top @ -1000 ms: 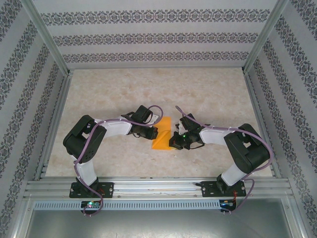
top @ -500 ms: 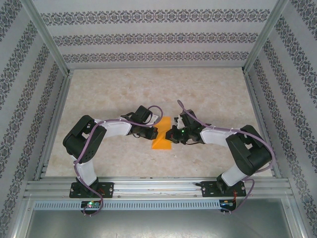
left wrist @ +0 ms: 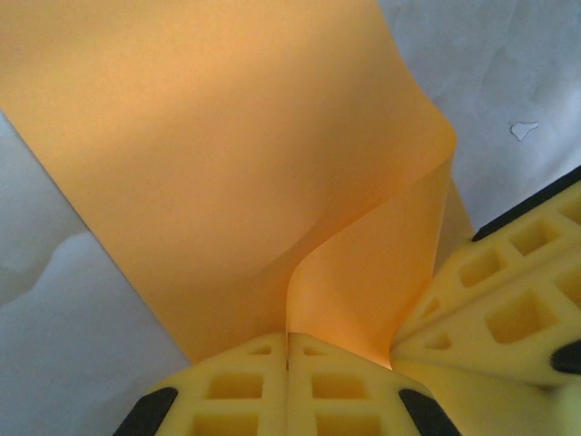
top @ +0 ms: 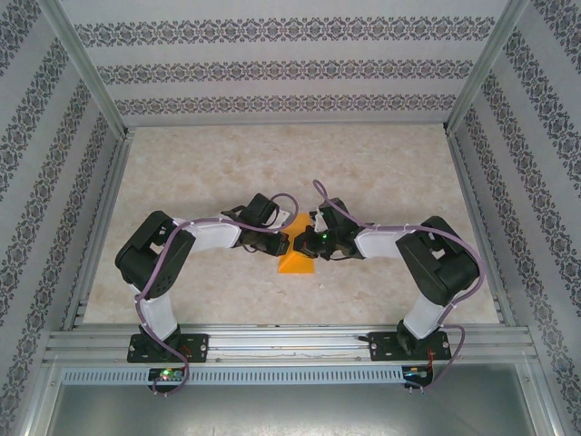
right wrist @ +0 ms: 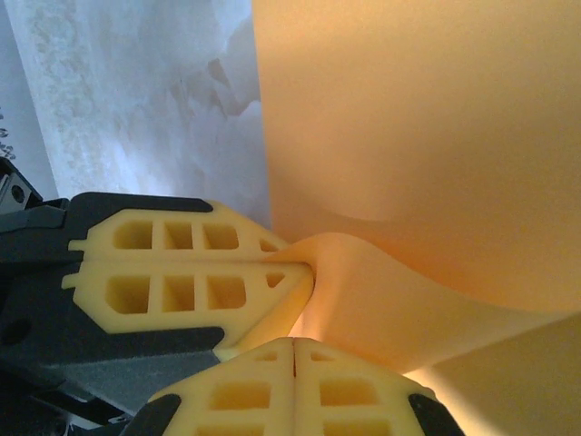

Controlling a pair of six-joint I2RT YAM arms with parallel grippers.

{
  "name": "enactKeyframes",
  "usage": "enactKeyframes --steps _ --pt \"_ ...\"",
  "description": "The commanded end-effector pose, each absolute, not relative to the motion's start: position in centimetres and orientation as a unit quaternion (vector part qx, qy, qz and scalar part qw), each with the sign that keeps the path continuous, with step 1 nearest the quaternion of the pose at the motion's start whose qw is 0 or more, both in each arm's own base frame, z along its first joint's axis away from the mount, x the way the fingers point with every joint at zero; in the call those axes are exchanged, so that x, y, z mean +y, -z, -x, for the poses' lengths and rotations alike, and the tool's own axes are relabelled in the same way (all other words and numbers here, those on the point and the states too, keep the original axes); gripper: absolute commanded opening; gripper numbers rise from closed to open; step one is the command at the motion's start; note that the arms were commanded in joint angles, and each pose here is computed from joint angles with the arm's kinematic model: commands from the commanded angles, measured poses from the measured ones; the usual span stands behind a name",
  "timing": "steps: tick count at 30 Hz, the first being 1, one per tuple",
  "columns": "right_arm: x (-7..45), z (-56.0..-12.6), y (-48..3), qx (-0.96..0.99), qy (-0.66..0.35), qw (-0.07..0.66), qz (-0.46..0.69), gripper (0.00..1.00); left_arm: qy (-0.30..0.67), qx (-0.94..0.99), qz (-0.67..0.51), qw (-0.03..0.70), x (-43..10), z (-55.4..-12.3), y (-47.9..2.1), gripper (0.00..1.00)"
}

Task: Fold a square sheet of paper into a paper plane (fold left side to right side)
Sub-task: Fold the triangle a second time at the center of the table.

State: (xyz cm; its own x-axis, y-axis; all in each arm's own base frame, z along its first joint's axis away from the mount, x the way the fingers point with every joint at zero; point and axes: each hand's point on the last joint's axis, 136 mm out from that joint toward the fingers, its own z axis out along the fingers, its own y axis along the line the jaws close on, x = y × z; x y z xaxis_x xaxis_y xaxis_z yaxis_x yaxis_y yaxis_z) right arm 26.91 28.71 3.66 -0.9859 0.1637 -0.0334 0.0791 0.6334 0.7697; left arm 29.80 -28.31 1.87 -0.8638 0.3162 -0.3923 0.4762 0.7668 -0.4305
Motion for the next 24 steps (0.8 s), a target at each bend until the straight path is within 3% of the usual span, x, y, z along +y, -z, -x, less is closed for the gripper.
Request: enactKeyframes --steps 1,24 --pt "29.3 -27.4 -3.5 0.903 -0.422 0.058 -0.063 0.0 0.237 0.943 -0.21 0.106 -26.6 -28.0 1.3 0.0" --pt "27.5 -25.9 -0.6 0.923 -0.375 0.035 -0.076 0.0 0.23 0.944 -0.214 0.102 -26.5 -27.8 1.6 0.0"
